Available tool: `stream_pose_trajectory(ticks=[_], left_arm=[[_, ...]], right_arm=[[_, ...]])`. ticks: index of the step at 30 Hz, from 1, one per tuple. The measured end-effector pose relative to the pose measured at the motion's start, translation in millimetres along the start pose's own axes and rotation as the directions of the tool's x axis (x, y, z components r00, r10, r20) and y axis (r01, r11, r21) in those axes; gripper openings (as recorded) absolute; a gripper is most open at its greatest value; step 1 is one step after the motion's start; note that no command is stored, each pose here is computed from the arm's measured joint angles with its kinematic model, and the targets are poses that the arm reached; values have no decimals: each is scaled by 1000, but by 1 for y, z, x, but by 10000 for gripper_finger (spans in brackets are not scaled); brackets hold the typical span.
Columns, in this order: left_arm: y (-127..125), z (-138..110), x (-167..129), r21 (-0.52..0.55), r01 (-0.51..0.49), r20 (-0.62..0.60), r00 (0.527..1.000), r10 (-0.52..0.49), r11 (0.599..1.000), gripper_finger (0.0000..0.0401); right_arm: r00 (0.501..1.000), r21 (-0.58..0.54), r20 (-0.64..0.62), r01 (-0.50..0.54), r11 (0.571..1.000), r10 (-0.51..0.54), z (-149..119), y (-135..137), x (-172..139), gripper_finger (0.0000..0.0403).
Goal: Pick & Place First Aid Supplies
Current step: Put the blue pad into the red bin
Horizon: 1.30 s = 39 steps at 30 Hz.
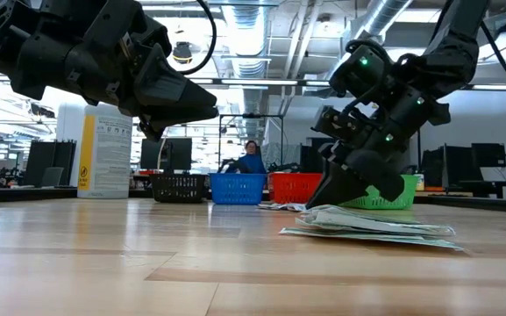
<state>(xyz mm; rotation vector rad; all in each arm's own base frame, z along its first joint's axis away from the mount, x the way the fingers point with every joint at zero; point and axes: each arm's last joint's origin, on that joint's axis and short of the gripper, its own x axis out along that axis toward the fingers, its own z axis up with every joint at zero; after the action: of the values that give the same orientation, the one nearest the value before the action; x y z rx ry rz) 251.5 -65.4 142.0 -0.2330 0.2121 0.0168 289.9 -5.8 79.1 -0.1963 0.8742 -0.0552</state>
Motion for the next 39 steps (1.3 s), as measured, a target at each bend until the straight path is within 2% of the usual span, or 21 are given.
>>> stream_pose_trajectory(ticks=[4, 12, 16, 23, 28, 34, 39], left_arm=[[0, 0, 0, 0, 0, 0, 1000, 0, 1000, 112], [0, 0, 0, -1, 0, 0, 1000, 0, 1000, 112], [0, 0, 0, -1, 0, 0, 1000, 0, 1000, 112], [0, -1, -1, 1, -1, -4, 1000, 1, 1000, 112], [1, -1, -1, 0, -1, -5, 1000, 1, 1000, 112], [1, -1, -1, 0, -1, -5, 1000, 1, 1000, 112], [1, -1, -1, -1, -1, -4, 1000, 1, 1000, 112]], right_arm=[[1000, -2, -1, 0, 1000, 0, 0, 0, 0, 5], [1000, -2, 4, 1, 1000, -1, 7, -1, -7, 3], [1000, -13, 1, -6, 1000, 6, 14, -1, -23, 1], [994, -30, 111, -13, 999, 16, 36, 4, -56, 1], [988, -47, 154, 30, 998, -23, 43, 11, -71, 1], [995, -25, 98, 25, 999, -23, 37, 14, -67, 3], [999, -23, 34, 23, 999, -23, 28, 16, -51, 30]])
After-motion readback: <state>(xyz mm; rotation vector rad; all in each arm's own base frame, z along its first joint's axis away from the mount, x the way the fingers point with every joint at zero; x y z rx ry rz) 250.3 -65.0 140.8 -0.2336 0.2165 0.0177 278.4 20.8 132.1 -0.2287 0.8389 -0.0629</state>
